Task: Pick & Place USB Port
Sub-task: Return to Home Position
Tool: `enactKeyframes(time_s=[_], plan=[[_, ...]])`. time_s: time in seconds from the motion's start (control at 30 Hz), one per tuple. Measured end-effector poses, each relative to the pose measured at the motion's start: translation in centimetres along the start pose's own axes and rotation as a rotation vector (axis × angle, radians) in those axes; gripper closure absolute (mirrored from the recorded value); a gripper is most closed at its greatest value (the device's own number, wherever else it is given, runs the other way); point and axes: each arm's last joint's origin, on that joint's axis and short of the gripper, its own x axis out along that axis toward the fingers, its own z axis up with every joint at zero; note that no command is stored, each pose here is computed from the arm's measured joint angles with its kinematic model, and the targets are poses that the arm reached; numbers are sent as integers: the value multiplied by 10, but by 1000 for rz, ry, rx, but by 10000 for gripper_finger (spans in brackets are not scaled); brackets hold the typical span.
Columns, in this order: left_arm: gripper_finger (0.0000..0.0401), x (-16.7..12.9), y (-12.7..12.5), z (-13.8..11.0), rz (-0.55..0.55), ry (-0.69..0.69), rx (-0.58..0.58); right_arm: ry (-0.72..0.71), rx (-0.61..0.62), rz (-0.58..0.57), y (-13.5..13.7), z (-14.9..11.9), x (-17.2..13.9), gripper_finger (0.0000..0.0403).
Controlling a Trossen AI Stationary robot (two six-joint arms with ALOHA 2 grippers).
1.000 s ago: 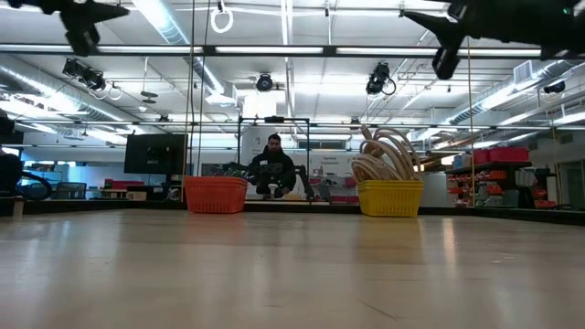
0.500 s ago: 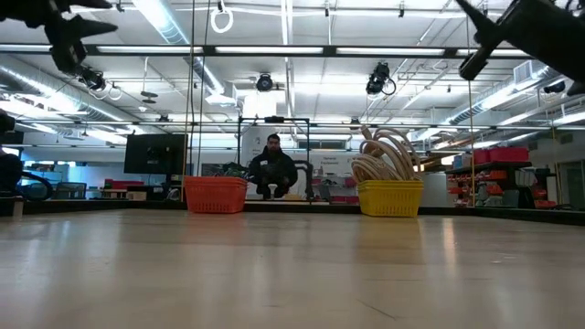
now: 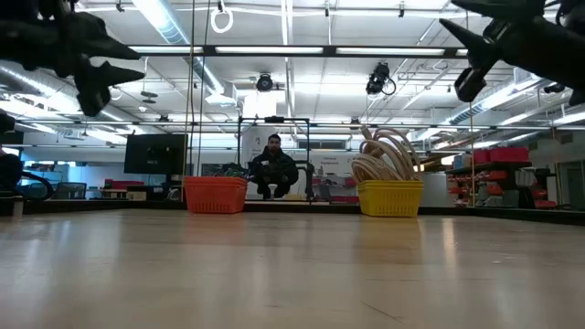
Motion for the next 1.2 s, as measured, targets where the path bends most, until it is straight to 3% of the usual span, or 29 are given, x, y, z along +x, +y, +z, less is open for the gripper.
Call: enactKeyframes(time_s=[0.1, 0.2, 0.37, 0.63, 0.73, 0.83, 1.0, 1.13, 1.2], plan=[[259, 11, 4, -10, -119, 14, -30, -6, 38, -19, -1, 0, 0, 298], [259, 10, 0, -7, -224, 7, 37, 33, 57, 23, 0, -1, 0, 298], [259, 10, 0, -8, -217, 15, 136, 190, 23, 27, -5, -12, -1, 298], [259, 14, 4, -18, -233, 78, 102, 455, 52, -131, -22, -36, -10, 298], [259, 20, 2, -18, -318, -61, 155, 427, 9, -97, -19, -33, -8, 298], [259, 26, 6, -26, -317, -240, 147, 339, -57, -20, -13, -25, -4, 298], [259, 25, -3, -33, -407, -188, 177, 264, -106, 74, -6, -17, -2, 298], [259, 28, 0, -40, -324, -158, 202, 290, -95, 57, -8, -19, -3, 298], [259, 30, 4, -49, -289, -71, 212, 320, -90, 34, -10, -22, -3, 298]])
